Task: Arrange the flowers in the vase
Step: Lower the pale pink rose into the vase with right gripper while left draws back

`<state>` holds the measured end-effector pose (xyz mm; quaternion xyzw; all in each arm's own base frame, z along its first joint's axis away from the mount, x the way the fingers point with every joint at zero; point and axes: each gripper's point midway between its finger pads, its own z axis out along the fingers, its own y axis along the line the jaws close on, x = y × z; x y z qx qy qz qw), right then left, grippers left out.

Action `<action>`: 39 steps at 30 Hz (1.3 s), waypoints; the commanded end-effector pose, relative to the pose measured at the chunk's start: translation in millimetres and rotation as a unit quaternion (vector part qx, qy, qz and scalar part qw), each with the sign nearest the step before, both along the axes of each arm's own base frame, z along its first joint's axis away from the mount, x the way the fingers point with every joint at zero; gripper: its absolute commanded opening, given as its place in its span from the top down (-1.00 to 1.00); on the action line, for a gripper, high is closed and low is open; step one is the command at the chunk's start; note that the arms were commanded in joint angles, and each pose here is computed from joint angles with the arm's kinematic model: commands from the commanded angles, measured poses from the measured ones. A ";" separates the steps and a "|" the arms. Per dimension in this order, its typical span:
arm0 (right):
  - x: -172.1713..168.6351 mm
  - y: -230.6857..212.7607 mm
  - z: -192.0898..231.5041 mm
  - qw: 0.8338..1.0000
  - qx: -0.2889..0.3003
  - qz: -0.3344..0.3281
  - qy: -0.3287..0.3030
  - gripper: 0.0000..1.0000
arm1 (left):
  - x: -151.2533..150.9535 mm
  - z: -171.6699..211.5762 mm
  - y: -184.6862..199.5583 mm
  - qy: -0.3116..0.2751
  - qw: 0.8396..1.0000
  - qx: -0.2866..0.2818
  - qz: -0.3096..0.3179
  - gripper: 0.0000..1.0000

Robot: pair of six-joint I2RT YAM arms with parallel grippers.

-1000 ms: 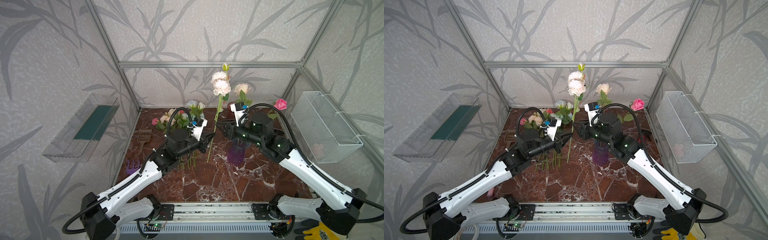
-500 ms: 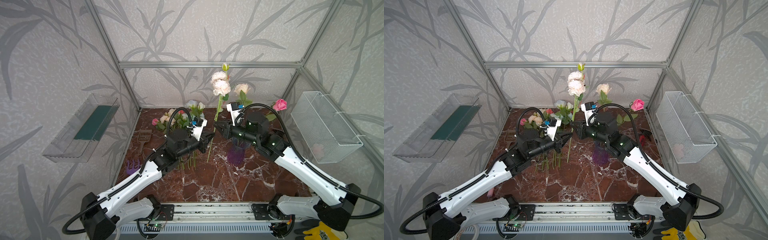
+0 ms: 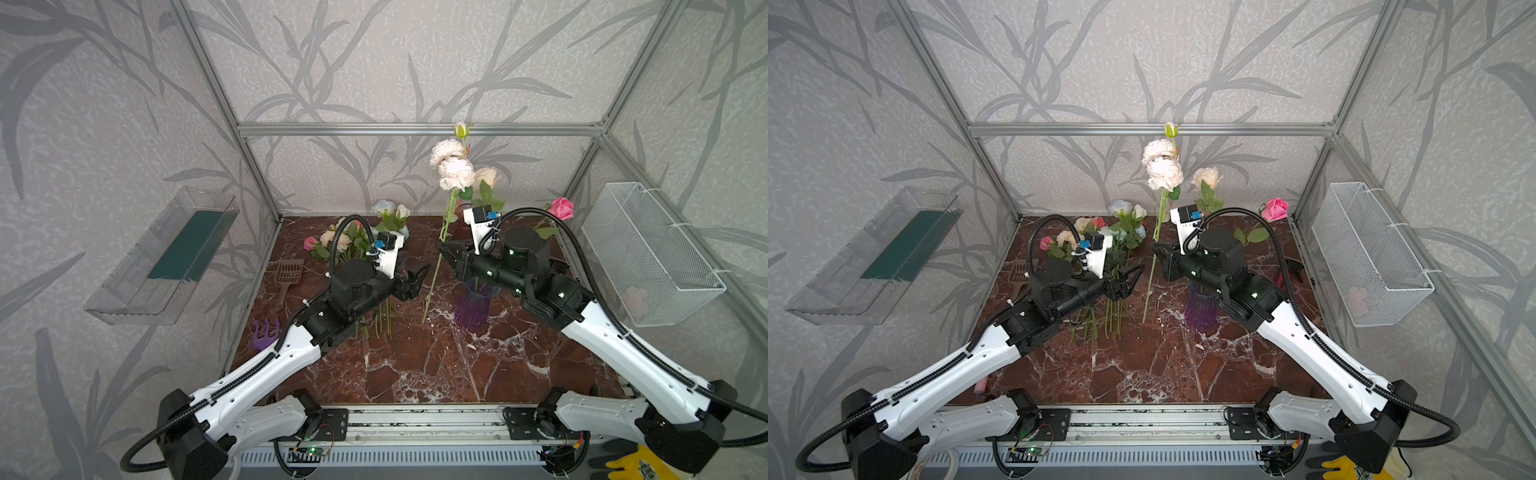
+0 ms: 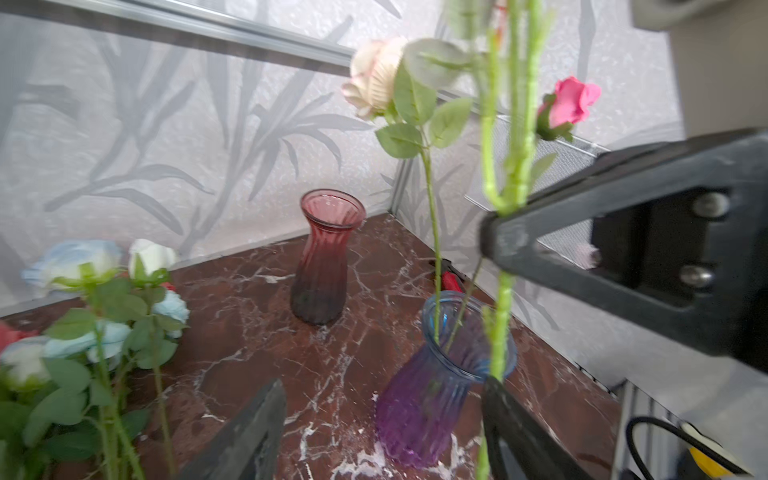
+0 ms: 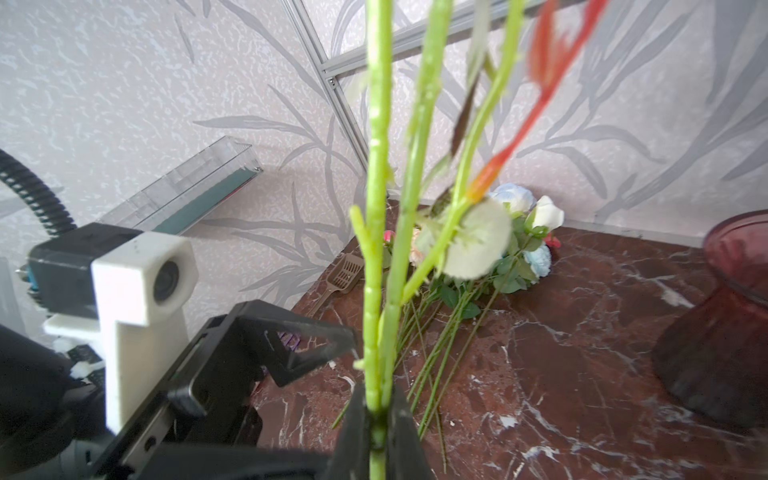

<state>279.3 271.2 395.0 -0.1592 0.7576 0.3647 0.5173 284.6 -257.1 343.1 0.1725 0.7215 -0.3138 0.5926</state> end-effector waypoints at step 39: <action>18.5 -132.1 -62.0 0.967 -0.135 -0.214 -0.028 0.83 | 30.2 -3.1 57.1 -0.027 0.983 0.000 0.183 -0.54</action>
